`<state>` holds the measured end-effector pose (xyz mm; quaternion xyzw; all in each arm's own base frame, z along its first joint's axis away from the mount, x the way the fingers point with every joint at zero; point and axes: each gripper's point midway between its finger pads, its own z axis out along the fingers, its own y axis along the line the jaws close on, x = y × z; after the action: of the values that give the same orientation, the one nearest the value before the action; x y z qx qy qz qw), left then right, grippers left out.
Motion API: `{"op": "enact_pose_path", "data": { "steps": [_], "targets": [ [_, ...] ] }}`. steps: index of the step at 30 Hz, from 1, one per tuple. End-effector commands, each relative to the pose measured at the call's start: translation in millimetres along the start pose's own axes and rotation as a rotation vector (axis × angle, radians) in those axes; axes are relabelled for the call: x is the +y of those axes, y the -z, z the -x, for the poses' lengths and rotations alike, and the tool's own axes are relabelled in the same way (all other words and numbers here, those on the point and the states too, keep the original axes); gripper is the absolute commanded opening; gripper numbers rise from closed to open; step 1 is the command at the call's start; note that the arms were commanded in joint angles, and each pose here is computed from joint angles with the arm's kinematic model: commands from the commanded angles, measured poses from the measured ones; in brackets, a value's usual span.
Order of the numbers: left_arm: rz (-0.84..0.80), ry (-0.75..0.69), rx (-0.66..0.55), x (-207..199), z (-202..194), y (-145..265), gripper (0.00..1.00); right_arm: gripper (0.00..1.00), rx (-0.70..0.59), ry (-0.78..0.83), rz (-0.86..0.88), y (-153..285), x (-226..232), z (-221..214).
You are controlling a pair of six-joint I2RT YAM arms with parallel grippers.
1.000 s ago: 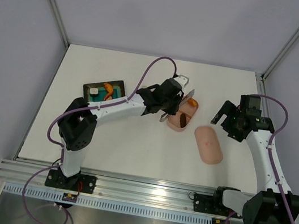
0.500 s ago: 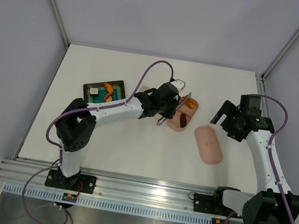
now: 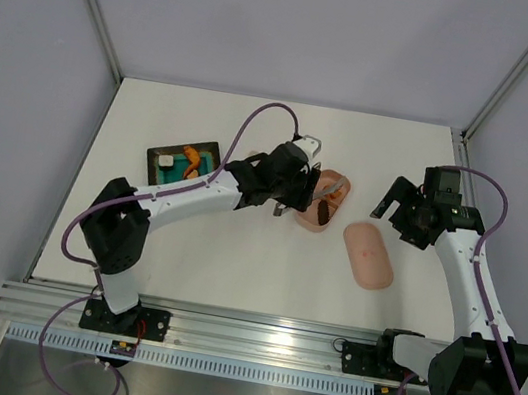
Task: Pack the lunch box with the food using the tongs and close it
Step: Adjust the fake food in the packing box.
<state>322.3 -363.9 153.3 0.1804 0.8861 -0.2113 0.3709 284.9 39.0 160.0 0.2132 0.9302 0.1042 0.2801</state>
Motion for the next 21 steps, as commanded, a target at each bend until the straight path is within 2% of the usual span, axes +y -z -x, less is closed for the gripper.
{"op": "enact_pose_path", "data": {
  "steps": [1, 8, 13, 14, 15, 21],
  "targets": [
    [-0.041, 0.012, -0.042, -9.6, 13.1, 16.3, 0.60, 0.99, -0.024, 0.011, 0.039, 2.8, 6.4, 4.5],
    [-0.052, 0.018, -0.062, -14.6, 22.1, 27.7, 0.58, 0.99, -0.026, 0.012, 0.042, 4.5, 7.0, 4.0],
    [-0.050, 0.024, -0.019, -18.4, 16.6, 29.9, 0.42, 0.99, -0.027, 0.008, 0.046, 5.3, 7.4, 4.2],
    [-0.062, 0.026, -0.013, -22.8, 19.7, 30.9, 0.35, 0.99, -0.023, 0.011, 0.048, 5.1, 7.9, 3.2],
    [-0.052, 0.028, 0.017, -21.6, 14.7, 30.3, 0.32, 0.99, -0.024, 0.008, 0.048, 5.0, 7.8, 3.8],
    [-0.006, 0.018, 0.091, -28.9, 5.9, 20.9, 0.28, 1.00, -0.023, 0.007, 0.052, 6.0, 8.6, 3.3]
  ]
}}
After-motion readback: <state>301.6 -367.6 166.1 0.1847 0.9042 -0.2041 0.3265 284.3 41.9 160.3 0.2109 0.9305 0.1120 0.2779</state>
